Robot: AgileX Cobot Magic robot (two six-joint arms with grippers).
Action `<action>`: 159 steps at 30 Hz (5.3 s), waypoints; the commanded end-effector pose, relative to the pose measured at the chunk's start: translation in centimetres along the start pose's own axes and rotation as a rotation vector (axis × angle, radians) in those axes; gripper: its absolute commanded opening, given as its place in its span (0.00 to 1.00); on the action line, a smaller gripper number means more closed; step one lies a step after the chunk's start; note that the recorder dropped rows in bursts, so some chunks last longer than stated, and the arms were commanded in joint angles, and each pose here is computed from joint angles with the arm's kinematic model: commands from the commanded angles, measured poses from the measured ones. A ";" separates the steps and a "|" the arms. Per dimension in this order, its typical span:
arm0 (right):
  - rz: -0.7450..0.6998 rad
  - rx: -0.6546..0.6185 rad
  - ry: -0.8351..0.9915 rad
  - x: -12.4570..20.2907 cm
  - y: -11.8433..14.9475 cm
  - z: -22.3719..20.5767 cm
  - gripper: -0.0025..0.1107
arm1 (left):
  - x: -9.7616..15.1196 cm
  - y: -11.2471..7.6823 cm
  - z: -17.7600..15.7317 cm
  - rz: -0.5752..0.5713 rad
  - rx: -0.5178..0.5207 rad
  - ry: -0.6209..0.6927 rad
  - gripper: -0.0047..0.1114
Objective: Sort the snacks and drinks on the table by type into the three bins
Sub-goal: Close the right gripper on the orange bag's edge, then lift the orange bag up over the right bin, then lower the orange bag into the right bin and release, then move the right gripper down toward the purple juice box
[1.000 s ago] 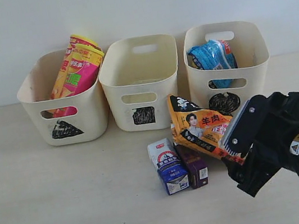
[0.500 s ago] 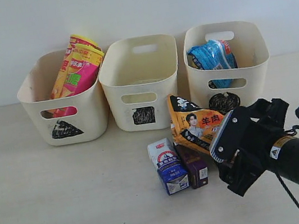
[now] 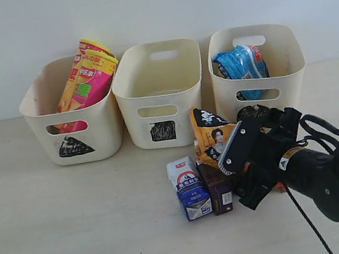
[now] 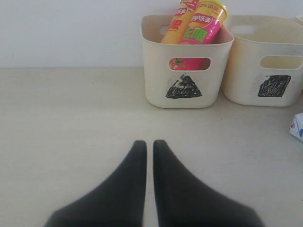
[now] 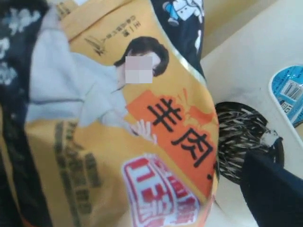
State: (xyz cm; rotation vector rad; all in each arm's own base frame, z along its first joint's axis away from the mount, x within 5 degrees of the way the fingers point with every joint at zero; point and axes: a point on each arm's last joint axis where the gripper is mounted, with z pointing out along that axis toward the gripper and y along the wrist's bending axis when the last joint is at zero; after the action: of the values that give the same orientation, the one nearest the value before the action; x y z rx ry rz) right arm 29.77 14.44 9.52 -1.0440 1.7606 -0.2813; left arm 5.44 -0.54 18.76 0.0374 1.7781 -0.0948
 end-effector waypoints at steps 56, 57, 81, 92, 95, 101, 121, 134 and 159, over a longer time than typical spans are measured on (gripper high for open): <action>0.827 -0.101 -0.026 -13.0 -22.8 -7.3 0.02 | 0.1 0.0 0.0 -0.004 -0.005 0.002 0.07; 0.833 -0.096 -0.024 -12.9 -23.4 -6.8 0.02 | 0.1 0.0 0.0 -0.004 -0.005 0.002 0.07; 0.972 0.024 0.109 -5.3 -23.9 6.1 0.26 | 0.1 0.0 0.0 -0.004 -0.005 0.002 0.07; 0.932 0.017 0.107 -6.0 -24.3 5.2 0.78 | 0.1 0.0 0.0 -0.004 -0.005 0.002 0.07; 0.890 0.004 0.101 -7.2 -25.0 3.5 0.70 | 0.1 0.0 0.0 -0.004 -0.005 0.002 0.07; 0.762 -0.087 0.143 -9.2 -25.5 -0.3 0.39 | 0.1 0.0 0.0 -0.004 -0.005 0.002 0.07; 0.534 -0.470 0.432 -14.2 -18.2 -4.8 0.02 | 0.1 0.0 0.0 -0.004 -0.005 0.002 0.07; 0.421 -0.569 0.529 -19.2 -10.8 -6.4 0.02 | 0.1 0.0 0.0 -0.004 -0.005 0.002 0.07; 0.483 -0.499 0.633 -12.8 -2.8 0.1 0.56 | 0.1 0.0 0.0 -0.004 -0.005 0.002 0.07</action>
State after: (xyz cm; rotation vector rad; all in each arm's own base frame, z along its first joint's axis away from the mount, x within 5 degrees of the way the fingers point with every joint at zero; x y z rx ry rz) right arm 32.30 22.65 19.77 -0.8787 2.6920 0.1978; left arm 5.44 -0.54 18.76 0.0374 1.7781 -0.0948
